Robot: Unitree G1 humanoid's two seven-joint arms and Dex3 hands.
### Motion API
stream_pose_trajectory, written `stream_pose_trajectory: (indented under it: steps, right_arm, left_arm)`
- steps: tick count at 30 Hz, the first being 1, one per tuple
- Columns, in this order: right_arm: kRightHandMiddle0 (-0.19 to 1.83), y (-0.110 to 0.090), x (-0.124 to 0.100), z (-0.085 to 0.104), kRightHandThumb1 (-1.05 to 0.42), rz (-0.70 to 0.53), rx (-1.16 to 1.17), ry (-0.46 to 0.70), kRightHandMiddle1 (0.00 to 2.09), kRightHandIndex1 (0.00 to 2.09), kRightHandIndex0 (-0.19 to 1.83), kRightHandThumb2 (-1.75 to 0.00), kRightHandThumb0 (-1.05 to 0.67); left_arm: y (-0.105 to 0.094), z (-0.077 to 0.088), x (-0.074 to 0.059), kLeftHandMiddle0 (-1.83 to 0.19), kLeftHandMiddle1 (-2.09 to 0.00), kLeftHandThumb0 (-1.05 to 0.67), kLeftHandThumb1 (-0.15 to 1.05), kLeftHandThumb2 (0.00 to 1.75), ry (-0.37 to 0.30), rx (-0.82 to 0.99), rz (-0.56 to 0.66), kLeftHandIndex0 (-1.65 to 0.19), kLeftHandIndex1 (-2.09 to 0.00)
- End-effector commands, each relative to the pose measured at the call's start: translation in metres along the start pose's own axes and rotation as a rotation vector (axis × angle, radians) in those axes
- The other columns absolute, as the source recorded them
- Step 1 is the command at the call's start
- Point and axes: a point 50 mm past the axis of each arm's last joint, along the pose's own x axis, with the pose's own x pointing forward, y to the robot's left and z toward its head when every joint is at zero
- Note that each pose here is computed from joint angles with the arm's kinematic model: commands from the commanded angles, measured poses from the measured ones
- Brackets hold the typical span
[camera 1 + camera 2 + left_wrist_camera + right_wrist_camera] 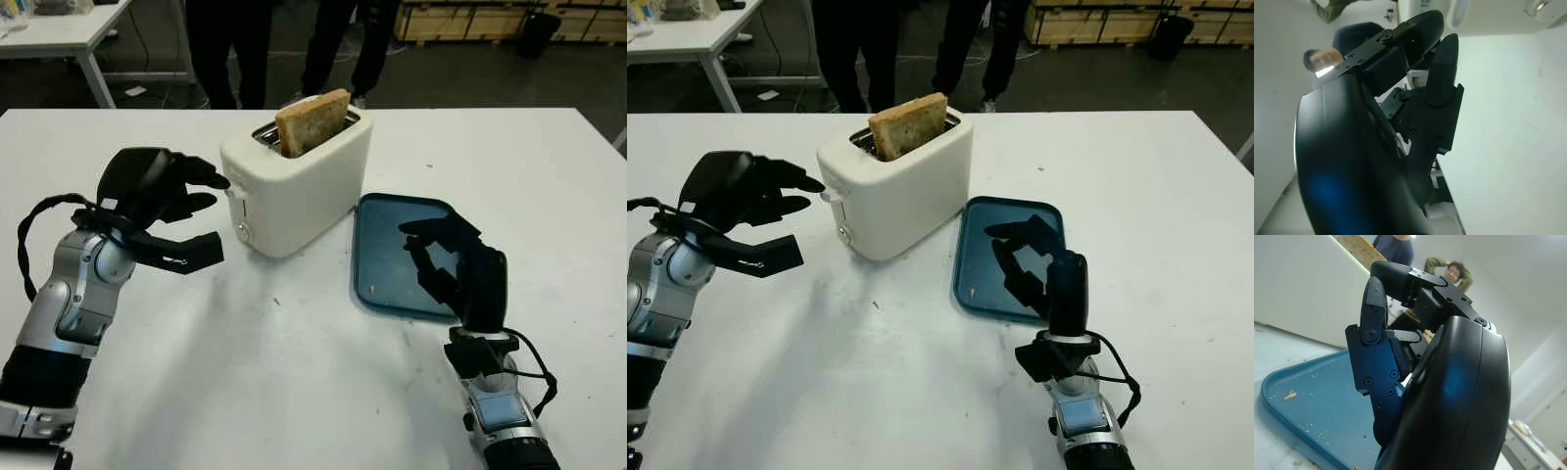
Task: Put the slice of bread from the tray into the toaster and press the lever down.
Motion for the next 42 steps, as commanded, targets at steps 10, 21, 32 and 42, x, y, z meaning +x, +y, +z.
stream_pose_trajectory:
  steps: [10,21,32,42]
  right_arm:
    - [0.74,-0.001,0.005,0.006,-0.92,-0.005,0.003,-0.038,0.88,1.40,0.72,-0.32,-0.38]
    - [0.71,-0.002,0.004,0.006,-0.92,-0.016,0.006,-0.041,0.91,1.51,0.69,-0.30,-0.37]
    - [0.70,-0.003,0.004,0.008,-0.92,-0.014,0.010,-0.048,0.93,1.43,0.71,-0.29,-0.37]
    - [0.70,-0.002,0.004,0.009,-0.92,-0.015,0.010,-0.057,0.96,1.55,0.69,-0.28,-0.39]
  left_arm:
    - [0.006,0.003,0.007,-0.97,-0.95,-0.23,0.92,0.03,-0.038,0.066,-0.063,-1.18,-0.01]
    - [0.001,0.005,0.014,-0.95,-1.07,-0.22,0.92,0.07,-0.041,0.075,-0.116,-1.24,-0.03]
    - [-0.002,0.003,0.017,-0.91,-0.98,-0.24,0.92,0.11,-0.034,0.090,-0.141,-1.18,0.00]
    - [-0.003,0.002,0.021,-0.88,-1.18,-0.25,0.92,0.13,-0.050,0.111,-0.157,-1.26,-0.04]
